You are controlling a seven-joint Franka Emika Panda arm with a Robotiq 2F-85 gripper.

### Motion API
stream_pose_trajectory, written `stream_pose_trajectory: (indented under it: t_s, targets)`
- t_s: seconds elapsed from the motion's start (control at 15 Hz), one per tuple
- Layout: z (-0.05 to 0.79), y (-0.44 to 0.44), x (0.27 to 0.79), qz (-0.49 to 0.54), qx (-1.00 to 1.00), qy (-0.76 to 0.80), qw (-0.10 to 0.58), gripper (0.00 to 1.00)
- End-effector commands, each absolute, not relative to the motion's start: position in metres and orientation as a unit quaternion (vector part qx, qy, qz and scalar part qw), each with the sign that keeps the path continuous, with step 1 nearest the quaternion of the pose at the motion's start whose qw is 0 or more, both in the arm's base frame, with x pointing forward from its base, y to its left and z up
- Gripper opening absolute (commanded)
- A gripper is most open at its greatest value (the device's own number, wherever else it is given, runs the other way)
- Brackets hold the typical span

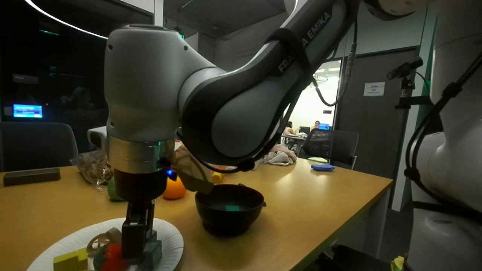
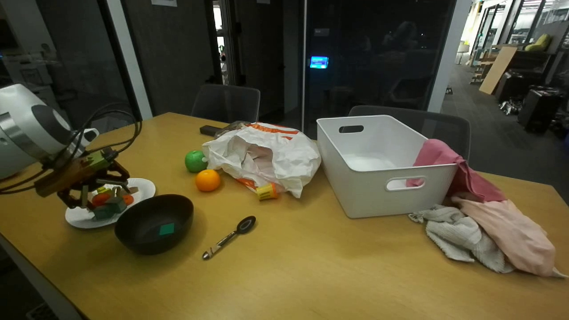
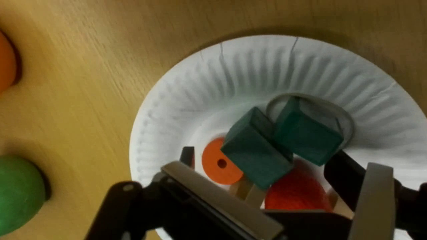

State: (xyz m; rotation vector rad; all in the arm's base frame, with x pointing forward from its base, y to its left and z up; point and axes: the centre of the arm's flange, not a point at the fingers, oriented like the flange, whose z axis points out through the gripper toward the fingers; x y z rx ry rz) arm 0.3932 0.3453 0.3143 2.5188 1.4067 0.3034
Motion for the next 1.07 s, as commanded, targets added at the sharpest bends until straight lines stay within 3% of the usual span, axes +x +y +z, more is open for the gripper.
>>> stream_pose_trajectory:
  t_s: [0.0,0.07,0.13,0.2,0.73,1.0]
  targets:
    - [0.312,0.348,0.4,0.075,0.87,0.473,0.12,1.0]
    - [0.309,0.348,0.4,0.064,0.872,0.471,0.118,1.0]
    - [0.307,0.347,0.399,0.058,0.871,0.473,0.115,0.89]
    - [0.305,0.346,0.398,0.056,0.872,0.473,0.113,0.73]
    - [0.318,0.353,0.398,0.063,0.874,0.472,0.095,0.15]
    - [0.339,0.361,0.4,0.081,0.874,0.471,0.094,0.17]
